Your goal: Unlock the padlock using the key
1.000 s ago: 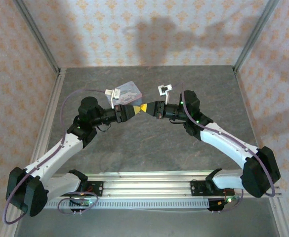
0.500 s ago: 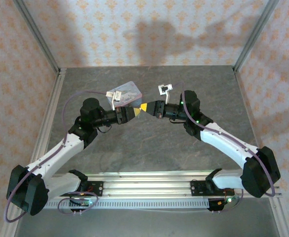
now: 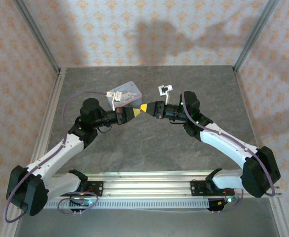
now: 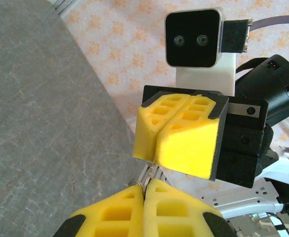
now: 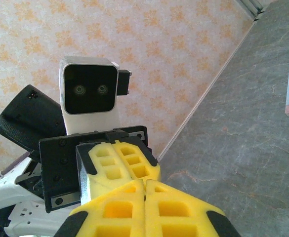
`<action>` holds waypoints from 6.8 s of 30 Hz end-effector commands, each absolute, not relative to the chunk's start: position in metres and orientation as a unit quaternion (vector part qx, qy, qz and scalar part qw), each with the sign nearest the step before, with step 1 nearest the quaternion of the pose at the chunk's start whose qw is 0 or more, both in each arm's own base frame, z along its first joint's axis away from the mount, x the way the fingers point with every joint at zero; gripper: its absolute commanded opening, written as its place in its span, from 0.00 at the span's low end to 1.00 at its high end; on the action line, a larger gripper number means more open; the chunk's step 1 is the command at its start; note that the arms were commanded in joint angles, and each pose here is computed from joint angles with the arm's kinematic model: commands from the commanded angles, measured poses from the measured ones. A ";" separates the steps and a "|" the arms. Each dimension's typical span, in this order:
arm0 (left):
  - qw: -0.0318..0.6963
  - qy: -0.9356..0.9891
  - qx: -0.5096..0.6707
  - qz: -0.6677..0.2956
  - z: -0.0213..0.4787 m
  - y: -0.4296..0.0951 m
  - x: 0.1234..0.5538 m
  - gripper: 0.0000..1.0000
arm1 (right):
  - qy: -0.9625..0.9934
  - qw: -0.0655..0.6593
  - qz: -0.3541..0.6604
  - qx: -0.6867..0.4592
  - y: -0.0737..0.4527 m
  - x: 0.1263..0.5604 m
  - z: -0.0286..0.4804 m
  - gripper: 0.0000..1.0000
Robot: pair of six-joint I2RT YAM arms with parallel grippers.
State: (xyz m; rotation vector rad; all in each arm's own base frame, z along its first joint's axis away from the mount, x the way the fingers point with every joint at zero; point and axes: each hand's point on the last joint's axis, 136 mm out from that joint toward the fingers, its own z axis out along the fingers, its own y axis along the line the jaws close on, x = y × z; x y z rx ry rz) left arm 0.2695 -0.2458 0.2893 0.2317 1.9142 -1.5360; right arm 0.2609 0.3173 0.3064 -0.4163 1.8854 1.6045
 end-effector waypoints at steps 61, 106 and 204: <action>0.246 0.949 0.001 -0.199 0.083 -0.154 0.442 0.00 | 0.965 0.162 0.196 -0.066 0.296 0.401 0.074 0.49; 0.258 0.936 0.025 -0.239 0.085 -0.154 0.290 0.00 | 0.948 0.318 0.013 0.007 0.314 0.345 0.057 0.54; 0.299 0.908 0.085 -0.281 0.089 -0.163 0.272 0.00 | 0.944 0.328 0.032 -0.025 0.303 0.370 0.071 0.44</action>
